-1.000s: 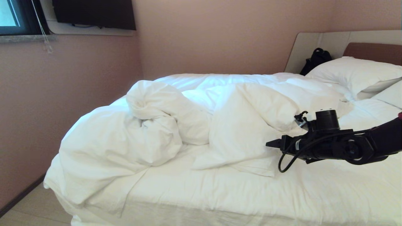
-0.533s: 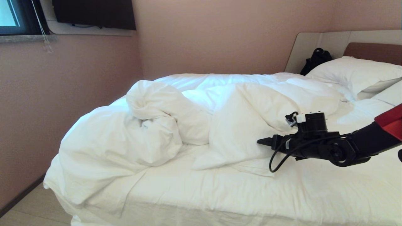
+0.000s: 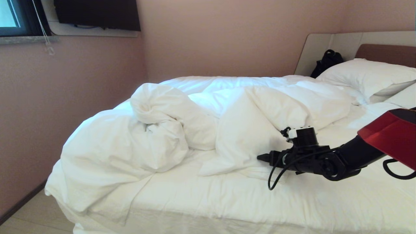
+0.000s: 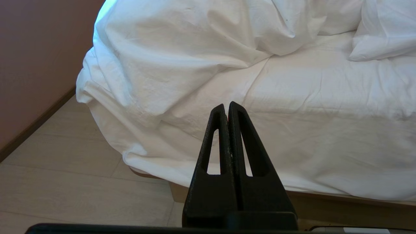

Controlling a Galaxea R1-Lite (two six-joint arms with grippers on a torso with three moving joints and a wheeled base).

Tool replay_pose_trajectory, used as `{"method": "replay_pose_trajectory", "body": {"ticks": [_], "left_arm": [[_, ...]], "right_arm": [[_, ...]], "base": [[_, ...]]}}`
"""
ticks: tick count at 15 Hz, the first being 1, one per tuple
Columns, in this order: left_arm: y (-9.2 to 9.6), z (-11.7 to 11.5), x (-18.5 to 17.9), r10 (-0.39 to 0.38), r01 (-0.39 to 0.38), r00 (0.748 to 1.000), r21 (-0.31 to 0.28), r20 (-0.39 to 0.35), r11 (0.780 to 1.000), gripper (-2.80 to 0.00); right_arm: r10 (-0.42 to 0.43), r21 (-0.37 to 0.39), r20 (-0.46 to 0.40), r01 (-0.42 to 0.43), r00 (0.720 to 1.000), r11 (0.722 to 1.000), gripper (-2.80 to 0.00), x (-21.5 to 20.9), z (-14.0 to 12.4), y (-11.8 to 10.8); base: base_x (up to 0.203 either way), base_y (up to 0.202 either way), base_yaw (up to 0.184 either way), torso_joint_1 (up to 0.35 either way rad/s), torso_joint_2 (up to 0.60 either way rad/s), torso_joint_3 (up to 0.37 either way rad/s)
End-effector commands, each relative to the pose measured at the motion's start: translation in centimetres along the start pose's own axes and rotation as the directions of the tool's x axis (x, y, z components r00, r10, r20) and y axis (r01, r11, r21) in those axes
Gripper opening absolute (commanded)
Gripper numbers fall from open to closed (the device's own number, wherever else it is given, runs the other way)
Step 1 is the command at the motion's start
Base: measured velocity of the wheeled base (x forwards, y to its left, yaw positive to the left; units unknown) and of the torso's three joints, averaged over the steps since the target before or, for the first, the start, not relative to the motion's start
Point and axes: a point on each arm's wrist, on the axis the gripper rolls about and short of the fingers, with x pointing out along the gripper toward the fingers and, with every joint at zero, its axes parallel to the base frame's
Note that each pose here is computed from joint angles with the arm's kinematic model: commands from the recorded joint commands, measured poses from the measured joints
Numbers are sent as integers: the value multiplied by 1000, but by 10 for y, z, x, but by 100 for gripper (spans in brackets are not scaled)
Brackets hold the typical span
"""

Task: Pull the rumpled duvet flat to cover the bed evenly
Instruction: Hold the folded corner of the quilt

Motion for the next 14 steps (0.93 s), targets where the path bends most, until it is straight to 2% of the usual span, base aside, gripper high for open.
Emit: {"method": "replay_pose_trajectory", "body": {"ticks": [1,2,11,14], "left_arm": [[0,0,0,0,0,1000,0,-2,1000,-280],[0,0,0,0,0,1000,0,-2,1000,-280],[0,0,0,0,0,1000,0,-2,1000,-280],[0,0,0,0,0,1000,0,-2,1000,-280]], "right_arm": [[-28,-6,6,28,1000,1000,0,8,-6,-2],[-32,-6,6,32,999,999,-280,9,-6,-3],[-34,-8,17,35,999,999,-280,5,-4,0],[-6,-16,65,7,998,1000,-280,-15,9,13]], "base": [[0,0,0,0,0,0],[0,0,0,0,0,0],[0,0,0,0,0,0],[0,0,0,0,0,0]]}}
